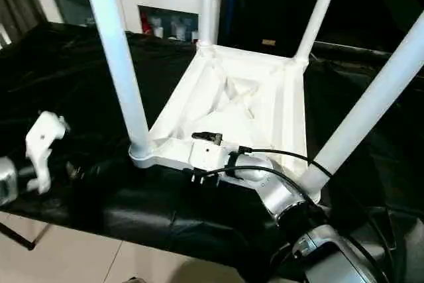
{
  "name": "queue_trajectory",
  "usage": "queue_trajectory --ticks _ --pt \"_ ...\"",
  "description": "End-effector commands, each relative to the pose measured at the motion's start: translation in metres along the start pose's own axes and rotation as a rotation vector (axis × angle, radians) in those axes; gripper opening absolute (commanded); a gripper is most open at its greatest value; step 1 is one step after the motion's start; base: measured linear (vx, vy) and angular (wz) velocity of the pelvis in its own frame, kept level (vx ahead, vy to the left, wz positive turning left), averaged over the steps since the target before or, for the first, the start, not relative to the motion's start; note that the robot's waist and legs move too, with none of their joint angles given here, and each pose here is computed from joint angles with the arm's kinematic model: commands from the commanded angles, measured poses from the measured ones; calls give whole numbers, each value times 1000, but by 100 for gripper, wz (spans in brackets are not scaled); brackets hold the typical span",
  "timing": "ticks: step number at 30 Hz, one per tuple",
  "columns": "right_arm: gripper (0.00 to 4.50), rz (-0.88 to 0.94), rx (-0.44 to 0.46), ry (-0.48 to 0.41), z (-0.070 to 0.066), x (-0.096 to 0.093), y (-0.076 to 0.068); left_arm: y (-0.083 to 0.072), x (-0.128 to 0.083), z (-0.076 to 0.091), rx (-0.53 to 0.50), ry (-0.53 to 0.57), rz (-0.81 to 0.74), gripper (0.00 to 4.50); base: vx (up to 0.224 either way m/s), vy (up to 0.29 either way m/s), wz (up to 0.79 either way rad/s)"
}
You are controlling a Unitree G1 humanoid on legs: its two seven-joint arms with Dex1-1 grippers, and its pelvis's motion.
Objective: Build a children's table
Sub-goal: Rotate table base, then flip table
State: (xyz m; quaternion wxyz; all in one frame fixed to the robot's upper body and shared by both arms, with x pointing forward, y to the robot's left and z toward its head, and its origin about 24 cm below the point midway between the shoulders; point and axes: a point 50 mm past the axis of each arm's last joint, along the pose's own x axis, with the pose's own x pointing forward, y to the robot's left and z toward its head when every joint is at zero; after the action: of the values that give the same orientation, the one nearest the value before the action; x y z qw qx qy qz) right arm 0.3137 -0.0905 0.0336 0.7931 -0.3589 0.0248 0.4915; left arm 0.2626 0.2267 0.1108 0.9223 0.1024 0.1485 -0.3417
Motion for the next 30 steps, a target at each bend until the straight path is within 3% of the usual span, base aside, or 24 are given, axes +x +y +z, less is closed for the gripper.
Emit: queue_trajectory --ticks 1,4,8,9,10,11,13,20,30 --pt "450 -64 24 18 -7 -10 -14 8 4 2 4 -25 94 441 0 0 0" --pt "450 -143 137 -115 3 -13 -19 2 19 6 -65 -107 118 441 0 0 0" --pt "450 -197 245 -206 11 -22 -15 -7 27 3 -82 -106 111 441 0 0 0" --pt "450 -206 264 -219 12 -25 -13 -8 28 3 -85 -105 108 441 0 0 0" --pt "450 -246 344 -269 17 -38 -2 -17 35 1 -111 -111 86 441 0 0 0" --pt "450 -246 344 -269 17 -38 -2 -17 35 1 -111 -111 86 441 0 0 0" --pt "450 -291 415 -294 20 -53 11 -25 42 2 -146 -139 48 441 0 0 0" --pt "450 -382 548 -321 20 -80 38 -26 59 -1 -141 -150 86 441 0 0 0" --pt "450 -649 684 -188 11 -115 59 -24 82 7 -186 -232 260 441 0 0 0"
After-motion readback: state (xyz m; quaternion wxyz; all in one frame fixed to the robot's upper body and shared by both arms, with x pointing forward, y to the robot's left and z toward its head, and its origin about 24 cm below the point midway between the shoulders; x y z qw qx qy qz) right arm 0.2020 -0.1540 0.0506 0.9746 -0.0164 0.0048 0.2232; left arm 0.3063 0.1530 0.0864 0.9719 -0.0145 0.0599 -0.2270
